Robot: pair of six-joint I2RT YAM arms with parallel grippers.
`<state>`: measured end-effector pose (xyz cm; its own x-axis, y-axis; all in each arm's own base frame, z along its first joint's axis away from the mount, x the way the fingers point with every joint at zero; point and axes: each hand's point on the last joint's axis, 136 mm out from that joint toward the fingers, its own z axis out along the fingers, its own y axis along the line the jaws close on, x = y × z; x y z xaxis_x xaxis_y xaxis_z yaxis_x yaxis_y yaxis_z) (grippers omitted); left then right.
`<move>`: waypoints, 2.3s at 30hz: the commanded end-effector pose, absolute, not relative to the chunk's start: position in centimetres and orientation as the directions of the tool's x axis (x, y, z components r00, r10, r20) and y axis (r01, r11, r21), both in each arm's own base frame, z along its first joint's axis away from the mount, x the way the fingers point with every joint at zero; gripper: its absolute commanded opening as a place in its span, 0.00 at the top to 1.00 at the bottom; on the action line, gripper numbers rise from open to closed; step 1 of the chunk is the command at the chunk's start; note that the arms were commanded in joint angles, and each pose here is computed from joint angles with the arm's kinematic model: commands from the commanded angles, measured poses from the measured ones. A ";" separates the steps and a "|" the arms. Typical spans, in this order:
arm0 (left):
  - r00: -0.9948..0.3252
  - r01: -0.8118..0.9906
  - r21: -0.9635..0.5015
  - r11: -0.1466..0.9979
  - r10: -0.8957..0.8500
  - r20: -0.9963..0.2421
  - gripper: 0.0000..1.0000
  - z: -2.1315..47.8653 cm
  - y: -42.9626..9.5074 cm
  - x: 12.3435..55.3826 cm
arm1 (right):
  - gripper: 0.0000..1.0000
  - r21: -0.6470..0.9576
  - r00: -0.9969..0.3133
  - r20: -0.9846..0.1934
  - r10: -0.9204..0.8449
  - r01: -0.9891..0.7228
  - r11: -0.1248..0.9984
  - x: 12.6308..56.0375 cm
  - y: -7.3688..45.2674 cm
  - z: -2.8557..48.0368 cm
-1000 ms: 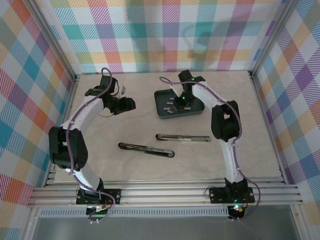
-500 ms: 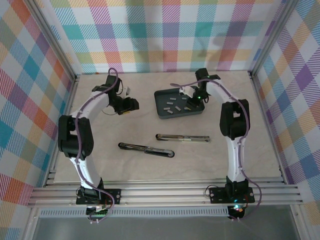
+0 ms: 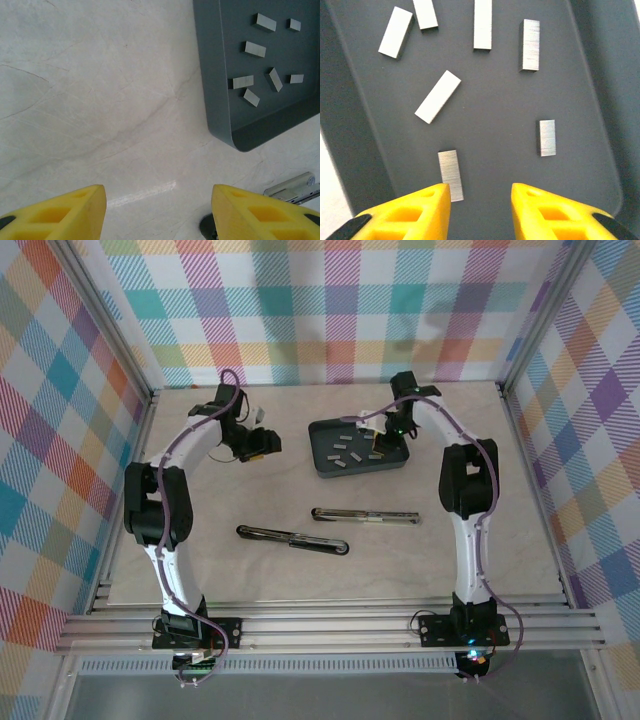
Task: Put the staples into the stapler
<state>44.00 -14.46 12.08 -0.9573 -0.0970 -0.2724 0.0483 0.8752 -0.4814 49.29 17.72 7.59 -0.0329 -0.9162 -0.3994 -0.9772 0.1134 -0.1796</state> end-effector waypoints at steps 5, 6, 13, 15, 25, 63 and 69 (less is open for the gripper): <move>-0.960 0.068 -0.490 0.869 -0.077 -0.270 0.41 12.4 -14.7 44.2 | 0.63 -0.123 -0.003 -0.419 -0.908 -0.991 0.059 48.8 18.6 6.1; -0.960 0.067 -0.489 0.870 -0.077 -0.268 0.42 12.3 -14.7 44.1 | 0.62 -0.120 -0.002 -0.417 -0.909 -0.991 0.057 48.8 18.6 6.1; -0.961 0.066 -0.490 0.869 -0.077 -0.266 0.41 12.4 -14.7 44.1 | 0.60 -0.095 0.016 -0.391 -0.920 -0.995 0.023 48.1 18.5 5.1; -0.961 0.066 -0.490 0.869 -0.076 -0.265 0.41 12.3 -14.7 44.0 | 0.60 -0.094 0.022 -0.390 -0.921 -0.995 0.016 48.1 18.6 5.0; -0.961 0.068 -0.490 0.869 -0.074 -0.265 0.41 12.4 -14.7 44.0 | 0.60 -0.080 0.033 -0.406 -0.913 -0.997 0.000 47.9 19.5 4.4; -0.960 0.060 -0.489 0.870 -0.083 -0.266 0.42 12.9 -14.7 44.3 | 0.79 -0.095 0.013 -0.385 -0.923 -0.995 0.025 48.7 19.3 3.7; -0.957 0.077 -0.488 0.869 -0.074 -0.281 0.42 13.6 -15.0 43.8 | 0.79 -0.142 0.024 -0.416 -0.909 -0.989 0.039 48.8 19.7 6.6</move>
